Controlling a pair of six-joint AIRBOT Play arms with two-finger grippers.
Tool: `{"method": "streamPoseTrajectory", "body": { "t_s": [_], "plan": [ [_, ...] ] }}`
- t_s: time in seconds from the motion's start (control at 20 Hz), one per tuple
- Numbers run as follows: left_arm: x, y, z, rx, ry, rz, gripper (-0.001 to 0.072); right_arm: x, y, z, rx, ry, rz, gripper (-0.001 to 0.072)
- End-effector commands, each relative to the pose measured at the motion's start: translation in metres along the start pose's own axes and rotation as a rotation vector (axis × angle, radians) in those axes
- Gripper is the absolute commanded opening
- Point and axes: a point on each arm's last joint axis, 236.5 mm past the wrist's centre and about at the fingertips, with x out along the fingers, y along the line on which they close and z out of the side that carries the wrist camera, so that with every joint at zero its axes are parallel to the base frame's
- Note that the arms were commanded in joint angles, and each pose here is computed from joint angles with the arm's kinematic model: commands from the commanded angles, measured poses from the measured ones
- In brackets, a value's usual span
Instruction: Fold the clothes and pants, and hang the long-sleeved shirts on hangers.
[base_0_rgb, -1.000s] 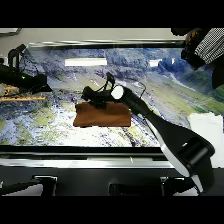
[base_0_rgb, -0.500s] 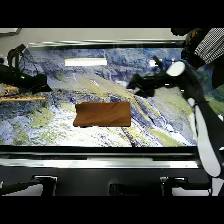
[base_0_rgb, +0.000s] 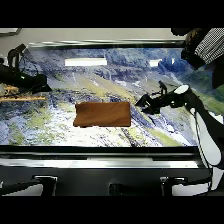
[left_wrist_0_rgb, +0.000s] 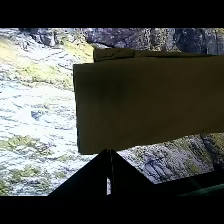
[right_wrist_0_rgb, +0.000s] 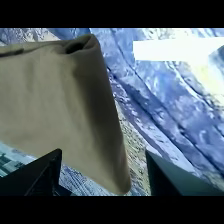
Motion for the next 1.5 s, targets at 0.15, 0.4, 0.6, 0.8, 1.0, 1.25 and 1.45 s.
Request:
{"method": "streamPoseTrajectory", "body": {
  "t_s": [0.15,0.4,0.6,0.8,1.0,1.25,1.45],
  "plan": [
    [0.0,0.0,0.0,-0.001,-0.001,0.0,0.0016,0.055,0.008,-0.021,-0.028,0.065,0.019,0.0591],
    [0.0,0.0,0.0,0.0,-0.001,0.0,0.0016,0.075,0.022,-0.026,-0.035,0.045,0.002,0.0482],
    [0.0,0.0,0.0,0.0,-0.001,0.001,0.0016,0.075,0.03,-0.031,-0.033,0.065,0.026,0.0026],
    [0.0,0.0,0.0,0.0,-0.001,0.001,0.0016,0.041,0.06,0.0,-0.032,-0.025,0.073,0.0028],
    [0.0,0.0,0.0,0.0,-0.001,0.001,0.0016,-0.042,0.071,0.074,0.032,-0.216,0.133,0.0028],
    [0.0,0.0,0.0,-0.001,0.0,0.0,0.0017,-0.161,0.044,0.149,0.106,-0.488,0.168,0.0028],
    [0.0,0.0,0.0,0.0,-0.001,0.0,0.0016,-0.256,-0.013,0.189,0.208,-0.733,0.159,0.0028]
  ]
}}
